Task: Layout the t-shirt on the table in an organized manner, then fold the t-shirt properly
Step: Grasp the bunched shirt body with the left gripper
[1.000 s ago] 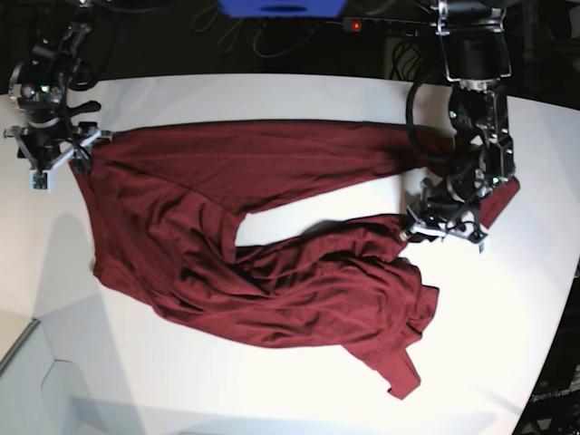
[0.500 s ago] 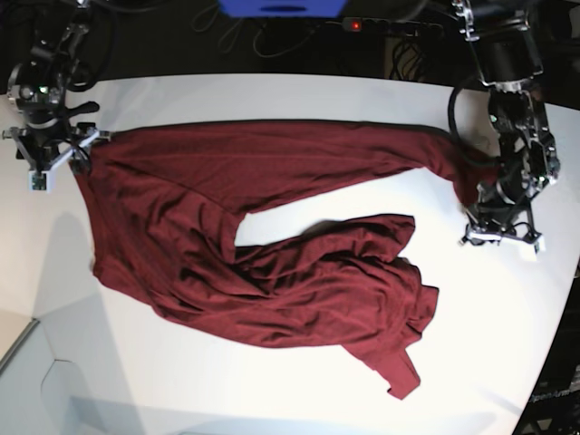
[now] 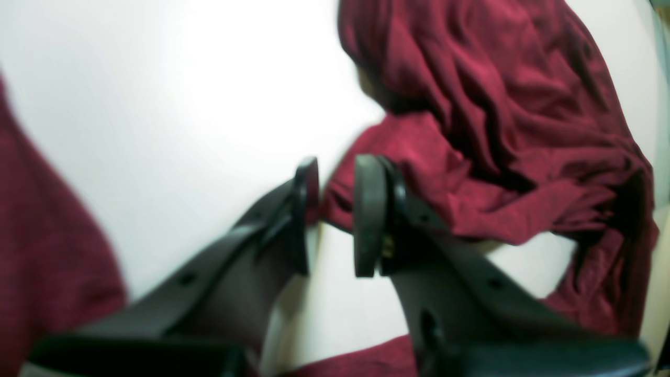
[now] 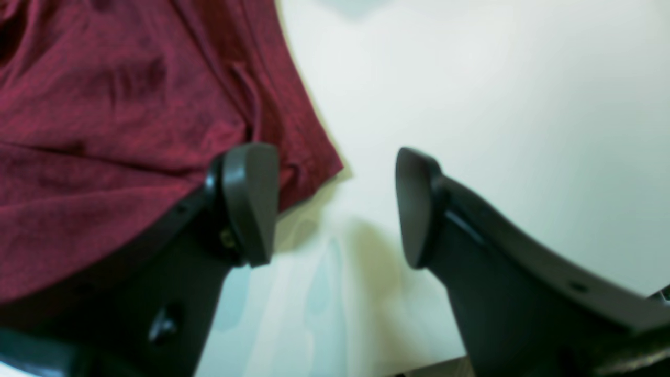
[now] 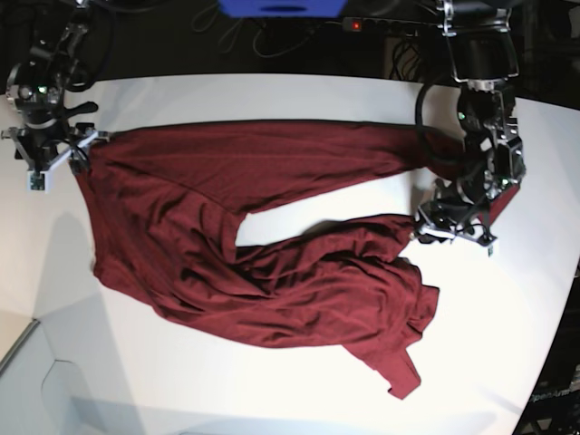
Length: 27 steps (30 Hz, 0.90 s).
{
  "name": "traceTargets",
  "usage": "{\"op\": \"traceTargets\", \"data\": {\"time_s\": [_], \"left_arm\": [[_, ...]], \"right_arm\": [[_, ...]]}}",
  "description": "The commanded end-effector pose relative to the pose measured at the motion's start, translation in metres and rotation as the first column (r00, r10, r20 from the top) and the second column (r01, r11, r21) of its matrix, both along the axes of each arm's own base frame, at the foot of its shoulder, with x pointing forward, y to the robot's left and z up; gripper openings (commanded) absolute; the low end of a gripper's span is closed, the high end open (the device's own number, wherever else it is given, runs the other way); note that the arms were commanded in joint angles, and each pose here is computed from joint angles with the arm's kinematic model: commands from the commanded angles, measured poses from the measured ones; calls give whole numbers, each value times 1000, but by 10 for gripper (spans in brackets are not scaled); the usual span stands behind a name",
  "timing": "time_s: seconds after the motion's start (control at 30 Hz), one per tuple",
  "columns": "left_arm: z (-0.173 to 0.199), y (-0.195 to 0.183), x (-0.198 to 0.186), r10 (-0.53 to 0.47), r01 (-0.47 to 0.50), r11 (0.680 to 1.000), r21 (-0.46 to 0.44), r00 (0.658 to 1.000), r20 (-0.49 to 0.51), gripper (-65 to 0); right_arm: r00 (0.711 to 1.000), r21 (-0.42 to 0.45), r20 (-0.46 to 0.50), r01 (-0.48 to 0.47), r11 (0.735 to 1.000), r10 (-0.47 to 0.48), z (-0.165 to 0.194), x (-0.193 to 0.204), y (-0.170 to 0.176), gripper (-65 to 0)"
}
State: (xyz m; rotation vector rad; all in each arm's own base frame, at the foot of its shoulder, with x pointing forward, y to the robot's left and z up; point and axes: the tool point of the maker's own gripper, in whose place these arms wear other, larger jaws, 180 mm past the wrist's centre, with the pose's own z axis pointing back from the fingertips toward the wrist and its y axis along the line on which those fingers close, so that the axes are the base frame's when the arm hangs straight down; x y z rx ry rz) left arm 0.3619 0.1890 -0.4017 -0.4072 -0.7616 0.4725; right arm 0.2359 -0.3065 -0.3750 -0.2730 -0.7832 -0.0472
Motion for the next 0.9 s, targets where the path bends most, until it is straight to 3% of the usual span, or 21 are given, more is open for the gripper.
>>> {"op": "traceTargets", "data": {"time_s": [0.0, 0.33, 0.53, 0.87], "left_arm": [[15, 3, 11, 1, -1, 1000, 4, 999, 47, -529], [15, -17, 12, -51, 51, 999, 1, 998, 43, -509], [16, -17, 13, -52, 52, 999, 3, 997, 52, -322], [13, -17, 14, -50, 49, 999, 14, 998, 46, -322]], "right_arm": [[999, -20, 45, -12, 1000, 13, 13, 8, -3, -292], [999, -20, 45, -12, 1000, 13, 13, 8, -3, -292], [998, -20, 59, -12, 1000, 13, 16, 13, -3, -292], [998, -19, 58, -11, 1000, 12, 16, 13, -3, -292]]}}
